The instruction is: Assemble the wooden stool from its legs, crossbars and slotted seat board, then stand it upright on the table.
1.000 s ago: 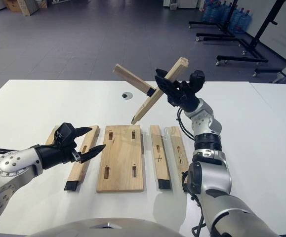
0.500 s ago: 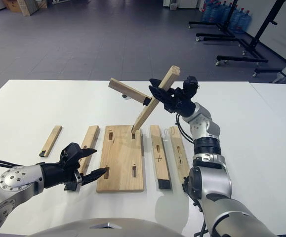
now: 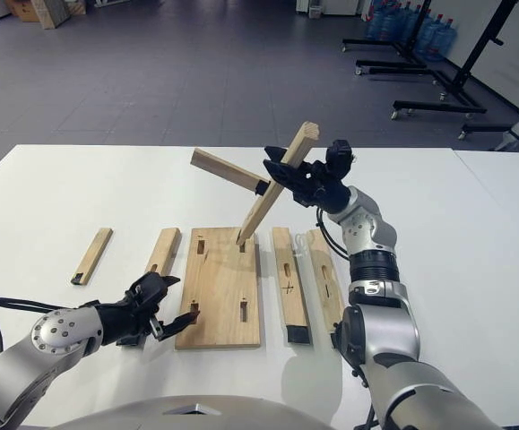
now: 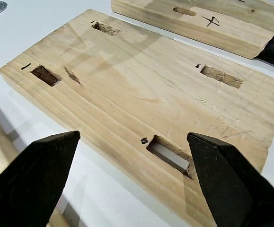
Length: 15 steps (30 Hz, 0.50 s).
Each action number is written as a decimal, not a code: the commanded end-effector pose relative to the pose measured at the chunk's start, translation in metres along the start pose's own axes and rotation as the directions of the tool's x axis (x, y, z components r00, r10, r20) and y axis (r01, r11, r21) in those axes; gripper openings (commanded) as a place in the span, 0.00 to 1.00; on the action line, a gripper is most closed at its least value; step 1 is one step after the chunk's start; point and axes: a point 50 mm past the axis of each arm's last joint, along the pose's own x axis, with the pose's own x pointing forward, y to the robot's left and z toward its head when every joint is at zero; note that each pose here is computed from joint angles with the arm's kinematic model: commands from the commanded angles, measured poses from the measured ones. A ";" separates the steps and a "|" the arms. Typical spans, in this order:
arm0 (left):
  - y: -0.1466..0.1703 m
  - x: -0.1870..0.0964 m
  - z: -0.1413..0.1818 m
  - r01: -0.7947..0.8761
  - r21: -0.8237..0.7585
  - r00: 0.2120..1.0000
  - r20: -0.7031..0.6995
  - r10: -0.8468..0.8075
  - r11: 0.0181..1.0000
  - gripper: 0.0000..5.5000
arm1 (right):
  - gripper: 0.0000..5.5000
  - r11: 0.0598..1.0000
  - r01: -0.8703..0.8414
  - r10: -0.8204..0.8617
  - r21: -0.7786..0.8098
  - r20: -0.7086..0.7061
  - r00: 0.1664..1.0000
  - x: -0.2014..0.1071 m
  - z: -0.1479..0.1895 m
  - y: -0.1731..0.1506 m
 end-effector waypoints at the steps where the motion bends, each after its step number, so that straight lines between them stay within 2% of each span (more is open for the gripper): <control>1: 0.015 0.001 0.009 -0.050 -0.028 0.998 0.036 0.051 0.998 0.76 | 0.38 0.999 -0.009 0.012 -0.033 0.095 0.995 0.010 0.026 0.000; 6: 0.013 0.002 0.008 -0.032 0.020 0.999 0.028 0.031 0.999 0.76 | 0.38 1.000 -0.002 0.000 0.014 0.130 0.991 0.017 0.035 -0.001; 8: 0.023 0.004 0.018 -0.070 0.010 0.996 0.064 0.069 0.998 0.76 | 0.38 0.995 0.086 -0.092 0.046 0.126 0.988 0.021 0.038 -0.010; 11: 0.037 0.009 0.033 -0.112 -0.024 0.986 0.121 0.114 0.993 0.76 | 0.38 0.944 0.270 -0.301 0.189 0.160 0.940 0.028 0.053 -0.030; 15: 0.035 0.013 0.038 -0.108 -0.031 0.985 0.134 0.111 0.994 0.76 | 0.38 0.866 0.376 -0.421 0.329 0.077 0.904 0.041 0.062 -0.040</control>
